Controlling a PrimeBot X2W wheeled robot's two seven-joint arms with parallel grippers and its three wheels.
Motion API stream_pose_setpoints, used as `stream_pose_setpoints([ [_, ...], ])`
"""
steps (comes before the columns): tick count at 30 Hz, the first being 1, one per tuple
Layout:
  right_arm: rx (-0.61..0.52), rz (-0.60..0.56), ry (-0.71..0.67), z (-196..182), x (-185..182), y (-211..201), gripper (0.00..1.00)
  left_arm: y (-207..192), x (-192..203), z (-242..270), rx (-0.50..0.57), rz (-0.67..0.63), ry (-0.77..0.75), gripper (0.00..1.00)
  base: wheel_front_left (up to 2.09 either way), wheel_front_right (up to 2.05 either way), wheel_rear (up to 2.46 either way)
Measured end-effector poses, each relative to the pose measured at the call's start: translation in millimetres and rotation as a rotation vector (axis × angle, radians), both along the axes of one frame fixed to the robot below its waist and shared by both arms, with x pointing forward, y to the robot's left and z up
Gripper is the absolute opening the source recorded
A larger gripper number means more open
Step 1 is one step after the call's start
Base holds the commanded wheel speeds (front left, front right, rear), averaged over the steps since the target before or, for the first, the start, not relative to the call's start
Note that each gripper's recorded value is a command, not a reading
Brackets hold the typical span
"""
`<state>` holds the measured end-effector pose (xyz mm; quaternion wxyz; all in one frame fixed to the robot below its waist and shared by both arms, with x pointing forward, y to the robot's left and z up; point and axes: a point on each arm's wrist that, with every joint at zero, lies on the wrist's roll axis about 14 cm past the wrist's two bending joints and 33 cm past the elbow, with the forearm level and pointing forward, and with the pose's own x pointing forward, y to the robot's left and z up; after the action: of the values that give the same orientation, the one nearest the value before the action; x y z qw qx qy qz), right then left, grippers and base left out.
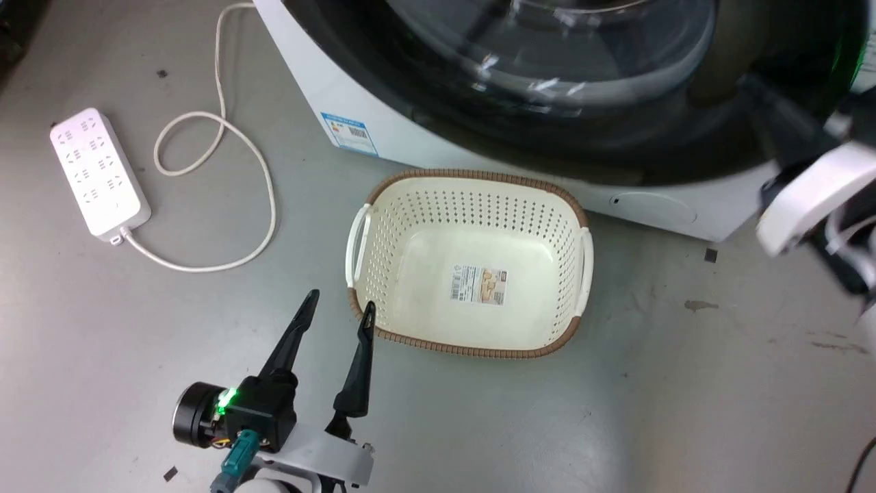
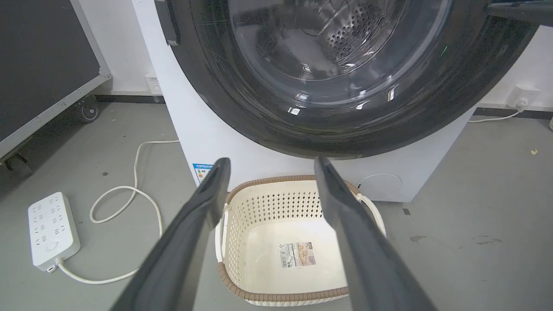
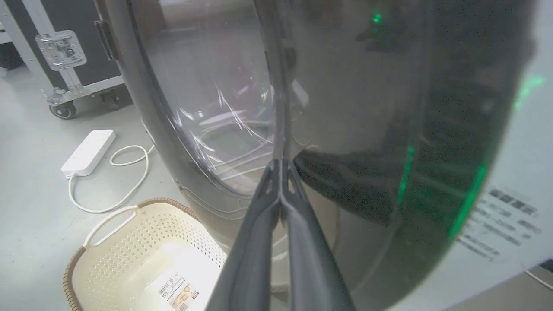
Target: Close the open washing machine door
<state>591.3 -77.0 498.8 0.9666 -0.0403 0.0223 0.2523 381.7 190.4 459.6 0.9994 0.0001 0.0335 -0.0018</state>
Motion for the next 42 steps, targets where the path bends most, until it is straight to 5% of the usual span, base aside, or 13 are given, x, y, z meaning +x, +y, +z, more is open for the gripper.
stream_pose_setpoints([
  [10, 0.016, -0.068, 0.030, 0.8, 32.9, -10.4, 0.00, -1.4, 6.6, -3.9, -0.003, 0.001, 0.007, 1.00, 0.00, 0.00, 0.00],
  [21, 0.030, -0.100, -0.063, 31.7, 16.1, -23.4, 0.00, -0.7, 4.9, 19.7, -0.017, 0.012, -0.064, 1.00, 0.00, 0.00, 0.00],
  [22, 0.031, -0.104, -0.083, 36.9, 11.5, -26.2, 0.29, 0.6, 4.5, 24.3, -0.018, 0.016, -0.078, 1.00, 0.00, 0.00, 0.00],
  [23, 0.031, -0.106, -0.107, 42.9, 6.4, -28.7, 1.00, 1.4, 3.5, 28.4, -0.019, 0.018, -0.090, 1.00, 0.00, 0.00, 0.00],
  [31, 0.052, -0.102, -0.175, 57.1, -66.6, -35.8, 1.00, -0.1, -14.9, 51.2, -0.041, 0.020, -0.158, 1.00, 0.00, 0.00, 0.00],
  [42, 0.123, -0.310, -0.251, 59.6, -178.4, -82.2, 1.00, -22.2, -34.6, 56.9, -0.091, -0.056, -0.179, 1.00, 0.00, 0.00, 0.00],
])
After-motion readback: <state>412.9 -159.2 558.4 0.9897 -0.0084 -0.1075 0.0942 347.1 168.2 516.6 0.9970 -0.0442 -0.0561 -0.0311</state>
